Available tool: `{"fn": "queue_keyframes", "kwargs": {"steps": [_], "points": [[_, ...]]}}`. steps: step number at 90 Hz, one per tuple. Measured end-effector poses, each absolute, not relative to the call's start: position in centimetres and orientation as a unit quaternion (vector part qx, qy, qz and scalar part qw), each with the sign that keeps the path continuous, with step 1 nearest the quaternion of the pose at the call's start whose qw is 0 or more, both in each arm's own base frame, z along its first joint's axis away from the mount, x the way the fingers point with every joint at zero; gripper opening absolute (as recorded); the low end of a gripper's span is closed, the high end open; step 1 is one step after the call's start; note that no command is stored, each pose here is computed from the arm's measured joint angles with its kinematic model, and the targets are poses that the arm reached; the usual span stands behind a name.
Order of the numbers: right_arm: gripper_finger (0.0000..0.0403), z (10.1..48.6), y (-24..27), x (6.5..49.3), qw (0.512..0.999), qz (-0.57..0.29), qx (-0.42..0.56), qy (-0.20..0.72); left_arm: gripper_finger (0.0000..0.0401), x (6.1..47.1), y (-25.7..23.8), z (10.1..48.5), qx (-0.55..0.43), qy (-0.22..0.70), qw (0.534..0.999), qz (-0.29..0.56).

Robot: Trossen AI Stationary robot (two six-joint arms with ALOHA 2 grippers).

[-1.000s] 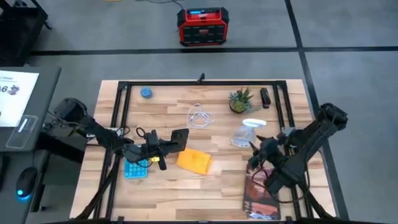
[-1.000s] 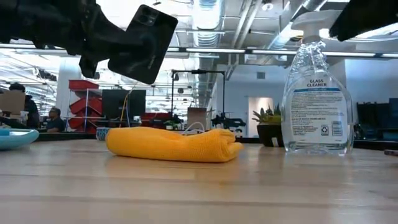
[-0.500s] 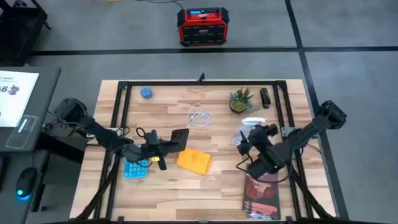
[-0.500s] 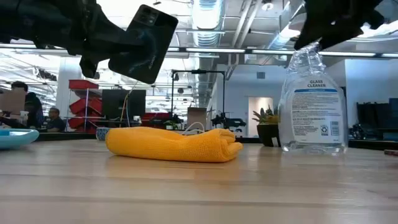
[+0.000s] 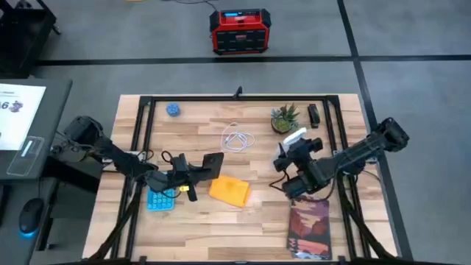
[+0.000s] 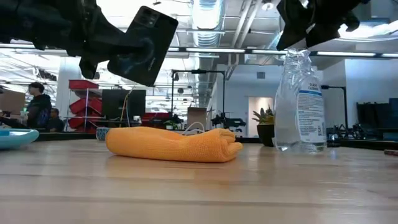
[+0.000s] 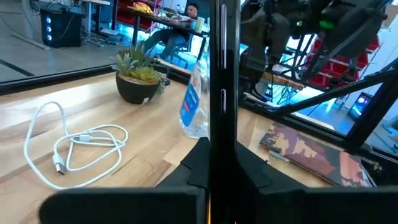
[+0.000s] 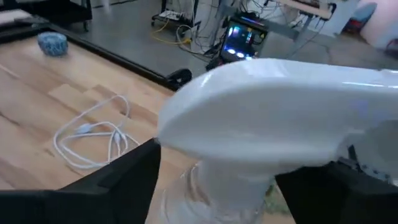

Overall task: Apply microfiber cloth
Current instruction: Spray the black cellphone

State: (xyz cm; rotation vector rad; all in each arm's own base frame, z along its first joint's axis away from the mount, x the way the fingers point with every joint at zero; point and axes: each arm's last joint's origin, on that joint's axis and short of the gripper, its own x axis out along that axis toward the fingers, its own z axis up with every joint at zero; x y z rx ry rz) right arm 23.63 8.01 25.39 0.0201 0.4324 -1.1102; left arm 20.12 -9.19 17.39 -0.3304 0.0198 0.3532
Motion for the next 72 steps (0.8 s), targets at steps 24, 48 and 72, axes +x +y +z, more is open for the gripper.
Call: {"fn": "queue_keyframes", "kwargs": {"steps": [24,48,72], "points": [[0.0114,25.7,9.4,23.3,0.847,-0.486,-0.019,0.215,0.0011,20.1,-9.2,17.4,-0.164,0.010,0.971,0.175],[0.0111,26.7,11.5,21.3,0.873,-0.421,-0.031,0.243,0.0011,20.1,-9.2,17.4,-0.166,0.010,0.970,0.175],[0.0112,29.3,14.7,21.0,0.932,-0.210,0.007,0.295,0.0011,20.1,-9.2,17.4,-0.169,0.009,0.970,0.175]]}}
